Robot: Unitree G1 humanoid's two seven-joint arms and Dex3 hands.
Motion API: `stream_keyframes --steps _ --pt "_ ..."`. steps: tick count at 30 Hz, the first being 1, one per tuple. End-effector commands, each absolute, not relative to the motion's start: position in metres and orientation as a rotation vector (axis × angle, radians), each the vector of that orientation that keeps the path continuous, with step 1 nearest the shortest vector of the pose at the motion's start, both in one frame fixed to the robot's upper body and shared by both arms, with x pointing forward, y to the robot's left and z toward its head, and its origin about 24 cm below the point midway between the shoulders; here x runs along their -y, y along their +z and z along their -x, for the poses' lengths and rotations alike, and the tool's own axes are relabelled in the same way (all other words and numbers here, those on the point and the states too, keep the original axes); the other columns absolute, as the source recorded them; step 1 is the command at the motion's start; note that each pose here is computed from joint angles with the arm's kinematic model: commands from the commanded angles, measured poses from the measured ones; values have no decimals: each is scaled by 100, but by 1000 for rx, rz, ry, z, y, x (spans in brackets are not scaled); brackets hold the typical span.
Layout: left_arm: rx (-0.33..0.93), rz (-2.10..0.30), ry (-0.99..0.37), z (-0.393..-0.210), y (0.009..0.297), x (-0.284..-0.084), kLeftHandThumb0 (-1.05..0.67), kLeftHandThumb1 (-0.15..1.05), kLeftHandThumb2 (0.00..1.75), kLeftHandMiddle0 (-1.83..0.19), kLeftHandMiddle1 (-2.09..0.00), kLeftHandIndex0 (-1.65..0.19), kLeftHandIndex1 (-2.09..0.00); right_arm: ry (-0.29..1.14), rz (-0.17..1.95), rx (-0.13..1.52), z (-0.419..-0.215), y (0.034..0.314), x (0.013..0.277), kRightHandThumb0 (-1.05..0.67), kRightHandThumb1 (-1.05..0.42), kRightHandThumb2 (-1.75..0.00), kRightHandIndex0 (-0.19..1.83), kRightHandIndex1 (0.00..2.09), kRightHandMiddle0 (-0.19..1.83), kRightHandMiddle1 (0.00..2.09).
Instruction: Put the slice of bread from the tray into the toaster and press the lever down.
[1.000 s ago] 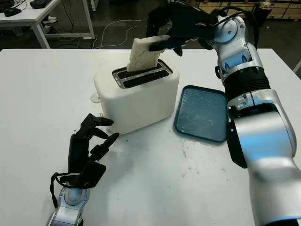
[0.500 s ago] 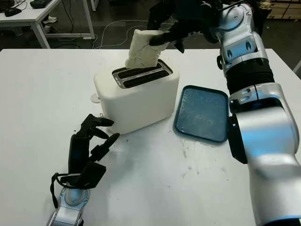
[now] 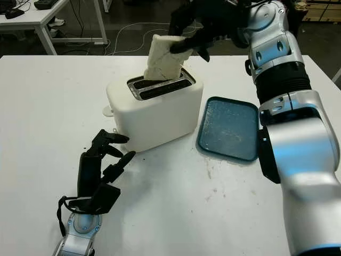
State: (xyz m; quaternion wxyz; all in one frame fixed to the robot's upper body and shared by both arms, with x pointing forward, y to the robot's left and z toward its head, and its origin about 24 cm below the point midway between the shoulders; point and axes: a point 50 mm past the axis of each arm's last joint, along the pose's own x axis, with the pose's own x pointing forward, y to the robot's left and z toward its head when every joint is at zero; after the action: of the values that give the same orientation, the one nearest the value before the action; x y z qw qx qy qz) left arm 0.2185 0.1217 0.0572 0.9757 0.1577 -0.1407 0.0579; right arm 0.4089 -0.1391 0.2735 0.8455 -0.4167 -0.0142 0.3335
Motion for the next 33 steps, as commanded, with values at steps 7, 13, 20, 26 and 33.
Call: stream_keyframes --steps 7,13,20,26,33 --pt "292 -320 122 -218 57 -121 -26 92 8 -45 -165 -40 -127 695 972 -4 -412 262 135 -49 -92 -15 119 171 99 175" --pt "291 -312 119 -218 56 -121 -25 92 9 -45 -167 -40 -127 720 963 -40 -413 253 131 -48 -92 -12 124 170 103 175" --pt "293 -310 118 -217 56 -121 -25 92 9 -45 -167 -40 -127 736 1077 -29 -412 242 128 -48 -92 -15 114 174 95 175" --pt "295 -312 120 -218 56 -121 -25 92 9 -45 -168 -40 -127 792 1030 -66 -411 227 127 -75 -92 -5 93 167 76 166" --pt "291 -319 121 -217 56 -121 -26 92 9 -44 -165 -40 -127 862 1156 9 -405 230 125 -83 -92 0 41 57 70 13"
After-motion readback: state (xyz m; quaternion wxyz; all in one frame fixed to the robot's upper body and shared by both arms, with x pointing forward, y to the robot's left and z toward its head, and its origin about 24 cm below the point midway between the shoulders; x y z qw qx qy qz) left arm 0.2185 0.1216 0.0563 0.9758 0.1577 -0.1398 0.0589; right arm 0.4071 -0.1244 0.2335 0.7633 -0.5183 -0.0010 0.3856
